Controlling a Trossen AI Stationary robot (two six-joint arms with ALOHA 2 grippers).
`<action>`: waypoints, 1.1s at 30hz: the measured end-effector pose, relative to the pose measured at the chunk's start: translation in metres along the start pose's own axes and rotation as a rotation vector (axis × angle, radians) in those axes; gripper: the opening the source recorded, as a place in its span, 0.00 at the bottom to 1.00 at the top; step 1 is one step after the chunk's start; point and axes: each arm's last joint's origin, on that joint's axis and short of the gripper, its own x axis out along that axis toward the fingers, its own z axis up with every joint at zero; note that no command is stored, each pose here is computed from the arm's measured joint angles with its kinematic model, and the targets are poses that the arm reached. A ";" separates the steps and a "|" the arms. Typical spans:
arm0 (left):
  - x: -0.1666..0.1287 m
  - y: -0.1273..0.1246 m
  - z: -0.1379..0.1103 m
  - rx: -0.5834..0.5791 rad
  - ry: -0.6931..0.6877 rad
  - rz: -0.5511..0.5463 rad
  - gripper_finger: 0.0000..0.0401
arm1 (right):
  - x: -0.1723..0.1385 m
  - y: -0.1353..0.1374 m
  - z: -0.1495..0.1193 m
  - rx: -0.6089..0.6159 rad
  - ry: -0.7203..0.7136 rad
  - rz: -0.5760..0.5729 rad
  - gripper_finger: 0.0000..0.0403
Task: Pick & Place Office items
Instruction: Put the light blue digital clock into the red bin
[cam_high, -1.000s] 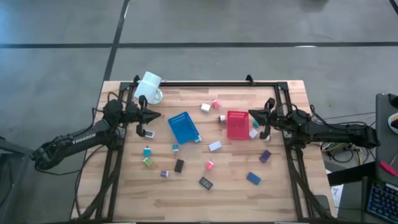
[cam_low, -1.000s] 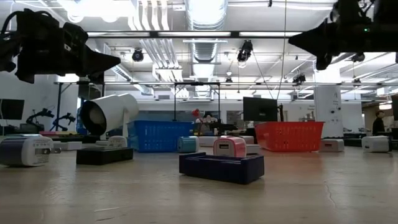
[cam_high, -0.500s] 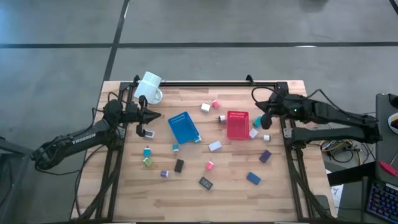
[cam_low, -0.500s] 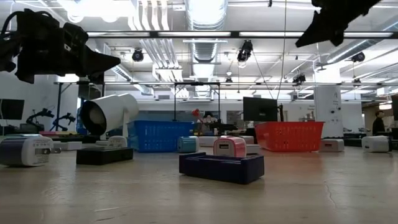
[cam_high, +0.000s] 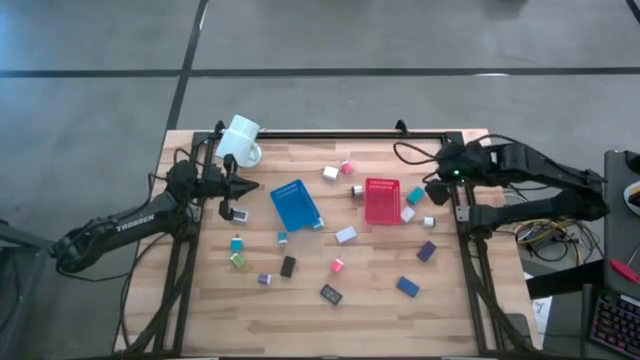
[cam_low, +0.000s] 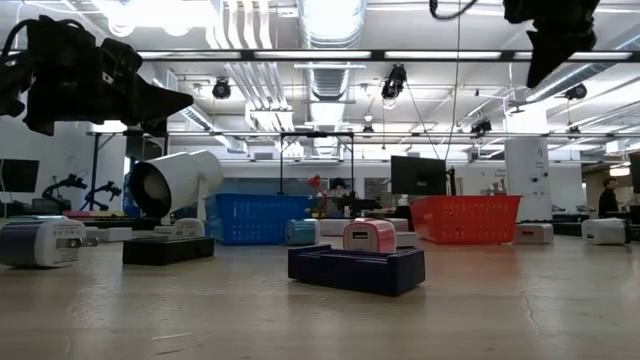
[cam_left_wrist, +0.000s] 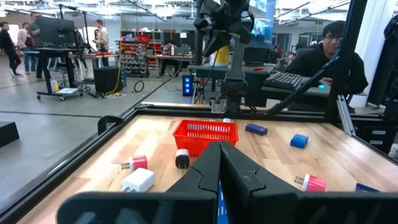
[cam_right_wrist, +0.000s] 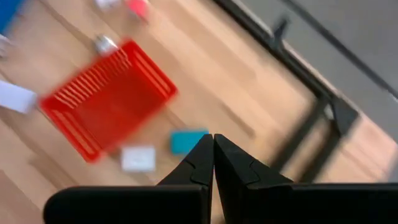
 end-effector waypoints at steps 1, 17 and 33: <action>0.000 0.000 0.000 0.003 0.000 0.000 0.03 | 0.000 0.000 0.001 -0.002 0.026 -0.028 0.02; 0.000 0.000 0.000 0.003 0.000 -0.002 0.03 | 0.043 0.002 0.018 -0.136 0.245 -0.161 0.10; 0.000 0.000 0.000 0.029 0.001 0.001 0.03 | 0.129 0.010 0.024 -0.786 0.369 0.071 0.54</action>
